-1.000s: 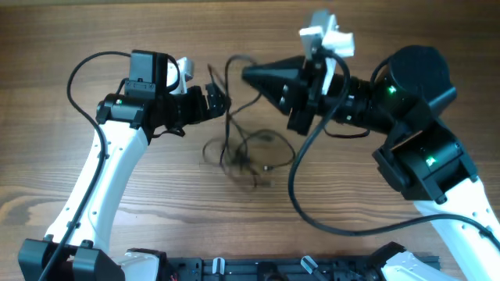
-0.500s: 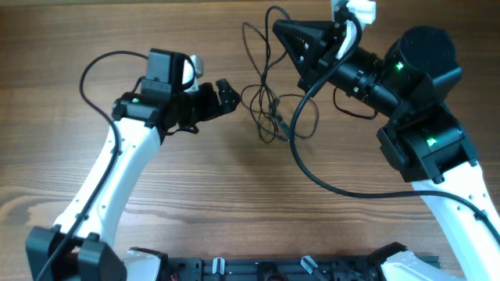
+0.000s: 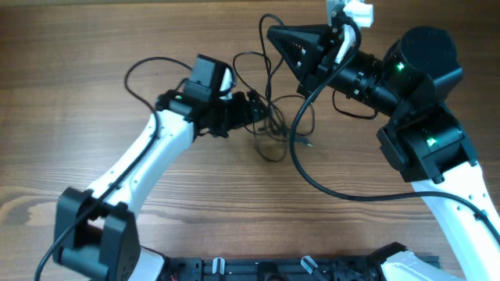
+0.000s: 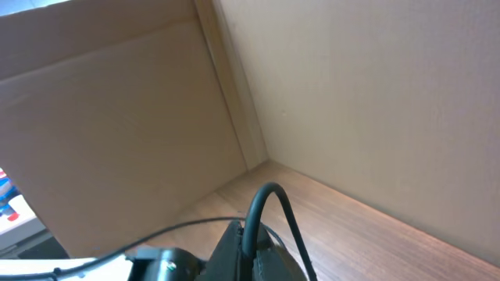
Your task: Untangle cables
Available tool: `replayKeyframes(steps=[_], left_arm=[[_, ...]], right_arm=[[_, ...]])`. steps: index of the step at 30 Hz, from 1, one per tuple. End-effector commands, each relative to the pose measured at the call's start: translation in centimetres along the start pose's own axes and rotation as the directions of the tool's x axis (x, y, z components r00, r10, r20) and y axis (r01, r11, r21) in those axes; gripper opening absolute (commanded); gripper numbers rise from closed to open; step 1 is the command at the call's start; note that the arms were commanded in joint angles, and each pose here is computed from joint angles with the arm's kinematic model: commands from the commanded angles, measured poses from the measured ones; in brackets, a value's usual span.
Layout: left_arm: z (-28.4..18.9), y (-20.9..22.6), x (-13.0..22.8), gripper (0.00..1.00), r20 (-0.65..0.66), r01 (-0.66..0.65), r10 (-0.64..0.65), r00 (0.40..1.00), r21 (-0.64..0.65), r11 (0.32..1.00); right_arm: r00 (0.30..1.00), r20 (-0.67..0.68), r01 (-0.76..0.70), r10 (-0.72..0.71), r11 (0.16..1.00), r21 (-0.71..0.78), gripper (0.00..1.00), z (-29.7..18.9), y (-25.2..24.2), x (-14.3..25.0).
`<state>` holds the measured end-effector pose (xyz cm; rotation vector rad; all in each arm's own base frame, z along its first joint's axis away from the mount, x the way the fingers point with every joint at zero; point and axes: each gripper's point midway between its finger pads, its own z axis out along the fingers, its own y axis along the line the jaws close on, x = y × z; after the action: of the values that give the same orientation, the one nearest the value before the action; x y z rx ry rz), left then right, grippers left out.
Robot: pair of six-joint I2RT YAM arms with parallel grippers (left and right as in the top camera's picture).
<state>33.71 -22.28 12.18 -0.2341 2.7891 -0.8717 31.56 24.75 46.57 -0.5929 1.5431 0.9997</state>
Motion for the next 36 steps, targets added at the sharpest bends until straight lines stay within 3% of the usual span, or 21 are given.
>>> replayKeyframes(steps=[1, 2, 4, 7, 8, 10, 13, 19, 24, 29, 32, 34, 36], left_arm=[[2.5, 0.1, 1.4, 0.76, -0.060, 0.086, -0.087, 0.994, -0.022, 0.996], [2.9, -0.1, 1.7, 0.59, -0.068, 0.077, -0.078, 0.995, -0.021, 0.997], [3.5, -0.8, 2.6, 0.35, -0.089, 0.051, -0.053, 0.995, -0.020, 0.998], [3.9, -1.9, 3.8, 0.17, -0.108, 0.016, -0.017, 0.994, -0.009, 1.000], [4.1, -2.3, 4.2, 0.04, -0.111, 0.002, -0.002, 0.994, -0.003, 1.000], [4.0, -2.2, 4.0, 0.04, -0.105, 0.002, -0.003, 0.994, -0.005, 1.000], [3.0, 0.6, 0.9, 0.04, -0.031, 0.071, -0.072, 0.997, -0.053, 0.996], [-5.0, 16.2, -5.9, 0.04, 0.124, 0.421, -0.404, 0.906, -0.167, 0.892], [-10.9, 25.4, -6.5, 0.04, 0.229, 0.583, -0.544, 0.807, -0.170, 0.794], [-15.6, 31.6, -5.7, 0.04, 0.326, 0.730, -0.671, 0.666, -0.102, 0.676], [-16.6, 32.9, -5.4, 0.04, 0.349, 0.758, -0.693, 0.631, -0.086, 0.647], [-16.8, 33.2, -5.4, 0.04, 0.354, 0.763, -0.696, 0.624, -0.083, 0.641], [-16.8, 33.3, -5.5, 0.04, 0.361, 0.762, -0.693, 0.625, -0.087, 0.642]], right_arm=[[1.000, 0.014, 0.027, -0.027, 1.000, 0.005, 0.04, 0.1, -0.1, -0.4], [1.000, 0.014, 0.028, -0.028, 1.000, 0.006, 0.04, 0.1, -0.1, -0.4], [0.999, 0.017, 0.028, -0.028, 0.999, 0.015, 0.04, 0.1, -0.3, -0.5], [0.999, 0.020, 0.027, -0.028, 0.999, 0.032, 0.04, 0.1, -0.6, -0.6], [1.000, 0.017, 0.025, -0.026, 0.999, 0.033, 0.04, 0.1, -0.6, -0.5], [1.000, 0.009, 0.021, -0.022, 0.999, 0.036, 0.04, 0.1, -0.7, -0.3], [0.999, -0.024, 0.034, -0.032, 0.995, 0.096, 0.04, -0.4, -2.1, 0.5], [0.995, -0.067, -0.035, 0.068, 0.914, 0.404, 0.04, -5.8, -11.5, 1.6], [0.989, -0.038, -0.094, 0.143, 0.805, 0.585, 0.04, -11.4, -17.3, 1.9], [0.977, 0.044, -0.159, 0.207, 0.584, 0.796, 0.04, -19.5, -22.9, 2.3], [0.947, 0.168, -0.260, 0.275, 0.345, 0.902, 0.04, -25.8, -25.4, 3.5], [0.938, 0.204, -0.284, 0.282, 0.282, 0.916, 0.04, -28.1, -26.0, 3.7], [0.914, 0.299, -0.344, 0.275, 0.130, 0.930, 0.04, -31.9, -26.8, 4.1]])
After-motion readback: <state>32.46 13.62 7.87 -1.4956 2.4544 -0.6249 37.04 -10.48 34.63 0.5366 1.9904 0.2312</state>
